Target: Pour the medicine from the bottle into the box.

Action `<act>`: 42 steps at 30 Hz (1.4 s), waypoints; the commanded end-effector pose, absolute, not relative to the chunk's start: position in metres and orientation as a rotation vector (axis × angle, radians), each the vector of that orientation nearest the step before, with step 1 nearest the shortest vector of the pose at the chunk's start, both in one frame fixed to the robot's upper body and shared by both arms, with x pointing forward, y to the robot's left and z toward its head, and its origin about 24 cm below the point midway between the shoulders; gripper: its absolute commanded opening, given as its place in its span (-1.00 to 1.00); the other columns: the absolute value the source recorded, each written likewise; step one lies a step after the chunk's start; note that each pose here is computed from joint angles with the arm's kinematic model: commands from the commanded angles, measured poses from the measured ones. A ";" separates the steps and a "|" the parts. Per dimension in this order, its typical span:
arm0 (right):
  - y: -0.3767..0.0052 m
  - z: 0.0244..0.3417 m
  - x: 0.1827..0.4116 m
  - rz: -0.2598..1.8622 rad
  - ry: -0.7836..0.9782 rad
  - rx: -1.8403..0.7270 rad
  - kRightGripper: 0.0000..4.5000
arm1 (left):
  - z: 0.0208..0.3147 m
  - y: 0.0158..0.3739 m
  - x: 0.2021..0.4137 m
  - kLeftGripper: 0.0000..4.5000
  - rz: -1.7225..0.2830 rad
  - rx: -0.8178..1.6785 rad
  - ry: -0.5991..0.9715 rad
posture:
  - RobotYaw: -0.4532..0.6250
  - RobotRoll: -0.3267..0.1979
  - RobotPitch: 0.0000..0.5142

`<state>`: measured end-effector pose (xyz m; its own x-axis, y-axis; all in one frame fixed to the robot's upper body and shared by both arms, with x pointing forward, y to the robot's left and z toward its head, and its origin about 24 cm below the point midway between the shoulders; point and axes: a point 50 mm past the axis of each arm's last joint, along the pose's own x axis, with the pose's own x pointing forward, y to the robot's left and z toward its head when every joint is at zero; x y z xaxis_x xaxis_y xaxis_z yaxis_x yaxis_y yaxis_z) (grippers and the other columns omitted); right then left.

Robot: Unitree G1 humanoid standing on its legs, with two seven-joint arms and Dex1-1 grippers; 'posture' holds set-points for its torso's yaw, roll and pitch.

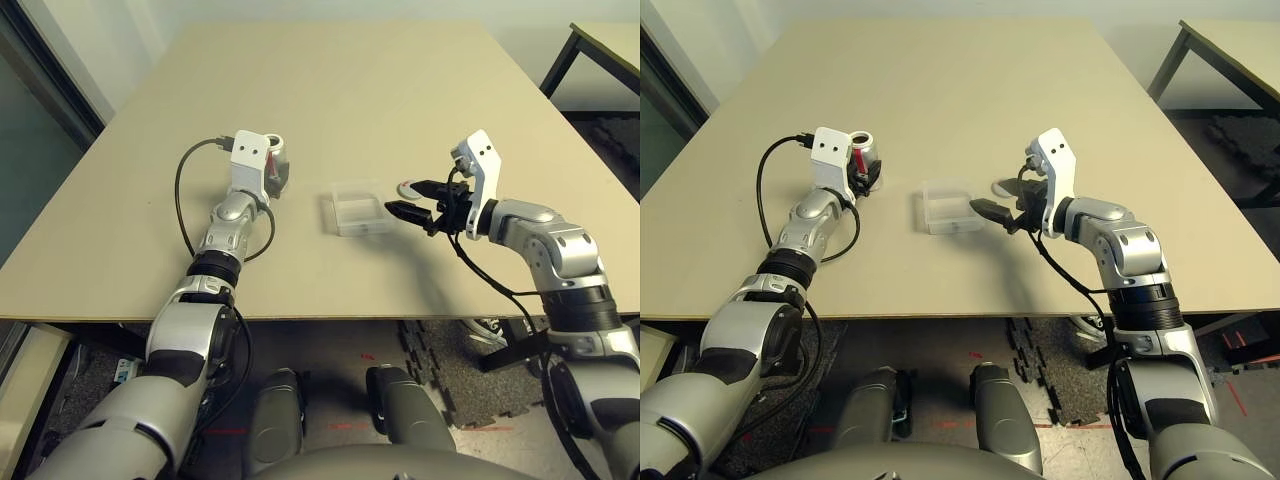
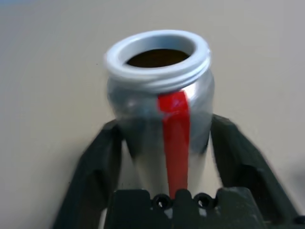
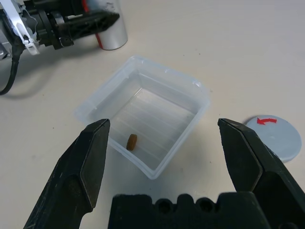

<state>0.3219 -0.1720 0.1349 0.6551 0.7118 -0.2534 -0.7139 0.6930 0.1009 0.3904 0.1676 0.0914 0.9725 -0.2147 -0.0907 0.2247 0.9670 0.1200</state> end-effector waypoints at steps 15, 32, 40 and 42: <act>-0.173 0.139 0.323 0.802 0.265 0.008 1.00 | 0.088 0.174 0.389 0.99 -0.211 0.138 0.060 | -0.38 0.25 -0.62; -0.186 0.154 0.328 0.673 0.164 0.114 1.00 | 0.077 0.184 0.358 0.99 -0.292 0.059 0.039 | -0.33 0.25 -0.55; -0.228 0.145 0.354 0.164 0.037 0.150 1.00 | 0.080 0.202 0.317 0.99 -0.205 -0.036 0.021 | -0.28 0.25 -0.52; -0.240 0.140 0.359 0.044 0.025 0.132 1.00 | 0.083 0.210 0.314 0.99 -0.166 -0.060 -0.005 | -0.26 0.25 -0.52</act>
<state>0.3567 -0.2263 0.1443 0.9867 0.1603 -0.0269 -0.1547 0.9769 0.1473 0.3160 0.2050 0.0788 0.9804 -0.1969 -0.0088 0.1966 0.9800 -0.0309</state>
